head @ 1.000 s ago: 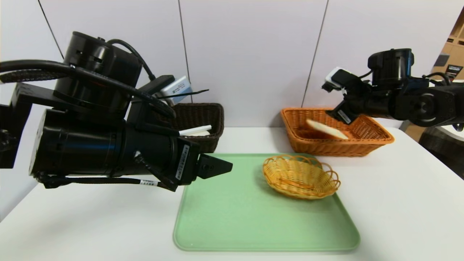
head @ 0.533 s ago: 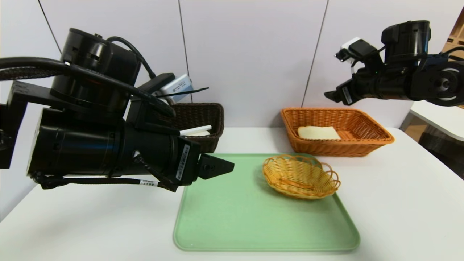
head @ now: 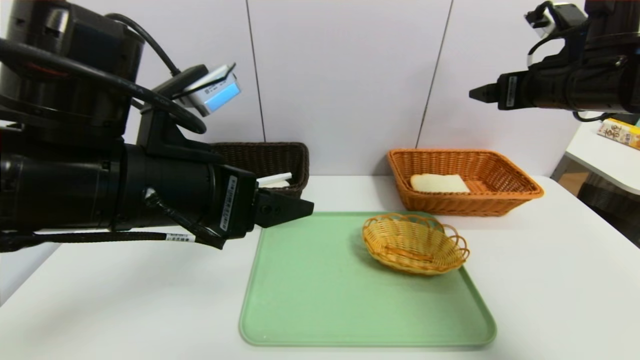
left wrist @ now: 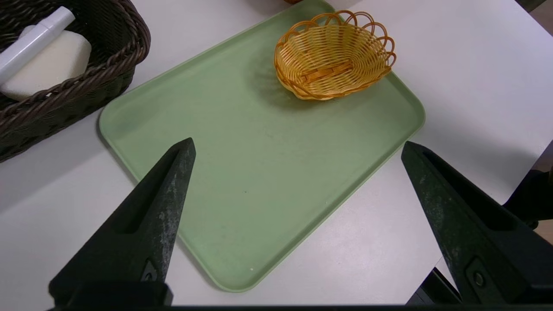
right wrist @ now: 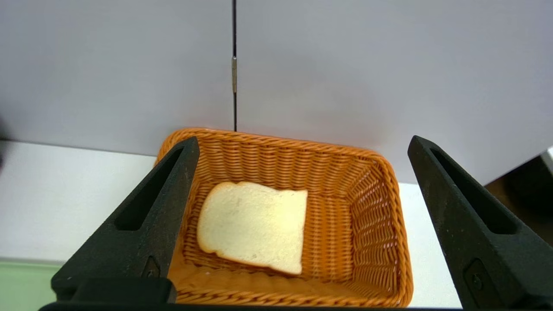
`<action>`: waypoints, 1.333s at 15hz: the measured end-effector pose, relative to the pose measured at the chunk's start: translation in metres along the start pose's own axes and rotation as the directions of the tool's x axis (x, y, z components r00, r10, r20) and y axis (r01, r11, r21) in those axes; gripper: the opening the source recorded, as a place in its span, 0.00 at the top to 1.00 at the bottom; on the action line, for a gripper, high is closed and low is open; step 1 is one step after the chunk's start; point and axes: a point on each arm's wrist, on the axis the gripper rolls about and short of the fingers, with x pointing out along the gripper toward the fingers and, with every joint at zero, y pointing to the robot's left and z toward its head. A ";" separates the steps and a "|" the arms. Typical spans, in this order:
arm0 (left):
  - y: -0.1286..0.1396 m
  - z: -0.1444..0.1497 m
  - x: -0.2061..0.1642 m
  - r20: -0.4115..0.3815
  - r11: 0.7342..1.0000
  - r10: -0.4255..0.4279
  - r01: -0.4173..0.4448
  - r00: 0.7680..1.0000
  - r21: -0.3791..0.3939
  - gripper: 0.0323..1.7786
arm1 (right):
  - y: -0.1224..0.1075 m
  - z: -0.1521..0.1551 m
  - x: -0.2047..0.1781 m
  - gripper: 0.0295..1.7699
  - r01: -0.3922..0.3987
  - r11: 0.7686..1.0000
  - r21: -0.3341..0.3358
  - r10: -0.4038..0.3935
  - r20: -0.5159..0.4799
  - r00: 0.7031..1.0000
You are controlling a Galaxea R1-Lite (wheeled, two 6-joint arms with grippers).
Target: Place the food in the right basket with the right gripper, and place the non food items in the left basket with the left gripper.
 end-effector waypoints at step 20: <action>0.041 -0.055 -0.148 0.223 0.850 0.527 -0.503 0.820 -0.158 0.05 | -0.028 -0.062 -0.188 0.04 0.037 0.989 0.143 -0.041 0.027 0.999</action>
